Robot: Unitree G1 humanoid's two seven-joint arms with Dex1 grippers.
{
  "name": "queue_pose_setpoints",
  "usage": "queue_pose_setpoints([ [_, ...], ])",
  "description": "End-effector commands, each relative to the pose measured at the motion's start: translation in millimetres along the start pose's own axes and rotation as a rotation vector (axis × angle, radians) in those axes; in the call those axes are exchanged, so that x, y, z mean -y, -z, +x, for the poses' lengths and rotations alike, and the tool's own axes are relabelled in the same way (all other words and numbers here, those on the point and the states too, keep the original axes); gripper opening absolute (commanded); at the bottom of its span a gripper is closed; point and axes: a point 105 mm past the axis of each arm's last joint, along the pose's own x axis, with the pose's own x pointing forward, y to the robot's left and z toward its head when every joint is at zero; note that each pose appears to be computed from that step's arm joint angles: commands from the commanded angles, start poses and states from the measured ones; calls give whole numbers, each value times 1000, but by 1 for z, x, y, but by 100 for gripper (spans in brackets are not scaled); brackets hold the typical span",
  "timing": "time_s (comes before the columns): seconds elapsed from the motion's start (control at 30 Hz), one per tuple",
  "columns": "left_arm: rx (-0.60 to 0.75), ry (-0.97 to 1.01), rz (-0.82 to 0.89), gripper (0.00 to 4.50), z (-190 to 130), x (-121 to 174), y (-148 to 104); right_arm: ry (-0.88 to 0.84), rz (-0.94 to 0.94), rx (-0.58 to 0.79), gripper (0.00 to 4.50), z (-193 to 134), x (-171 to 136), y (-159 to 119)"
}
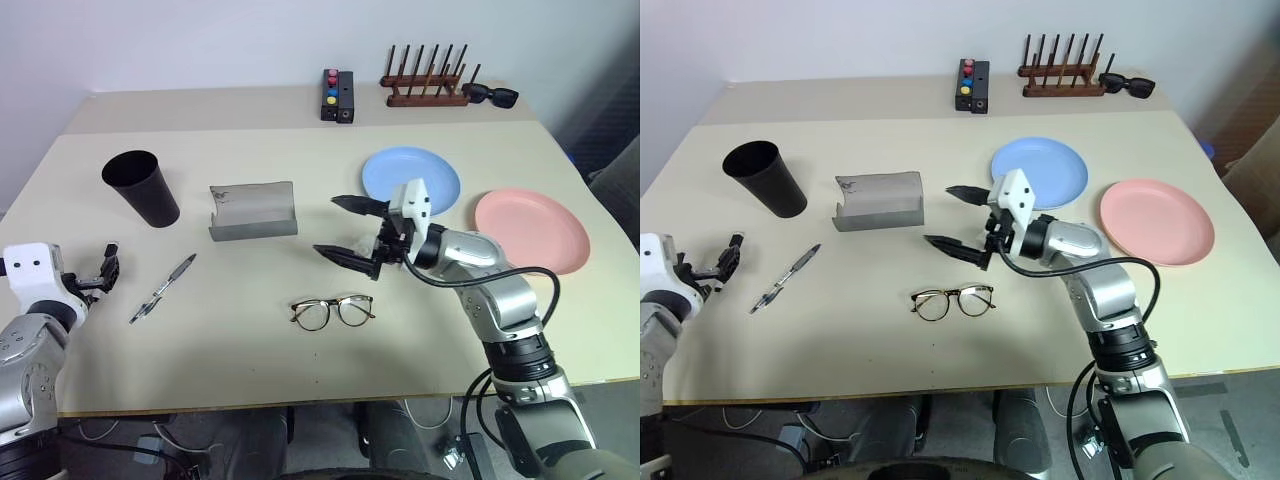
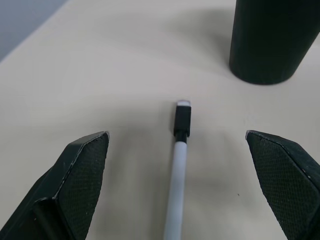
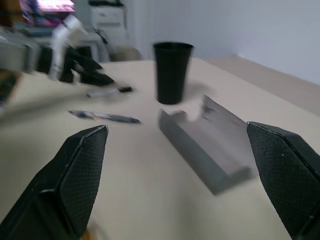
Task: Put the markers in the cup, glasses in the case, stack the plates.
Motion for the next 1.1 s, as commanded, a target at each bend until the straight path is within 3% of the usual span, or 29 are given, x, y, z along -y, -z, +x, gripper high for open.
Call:
queue_pose_setpoints([
  [0.03, -15, -28, 3, 448, 5, -6, -3, -145, 5, 60, 450, 17, -24, -16],
  [0.3, -127, -13, -52, 448, 25, -3, 6, -278, 74, 72, 450, 35, -52, -11],
  [0.63, -279, -7, -109, 448, 30, 4, 10, -245, 90, 88, 450, 36, -51, -10],
  [0.73, -296, -17, -112, 365, 30, 4, 11, -241, 91, 89, 450, 36, -51, -10],
  [0.97, -327, -51, -104, 18, 28, 0, 14, -241, 88, 91, 450, 36, -51, -10],
  [1.1, -265, -103, -108, 3, 30, -8, 3, -242, 91, 91, 450, 36, -51, -10],
])
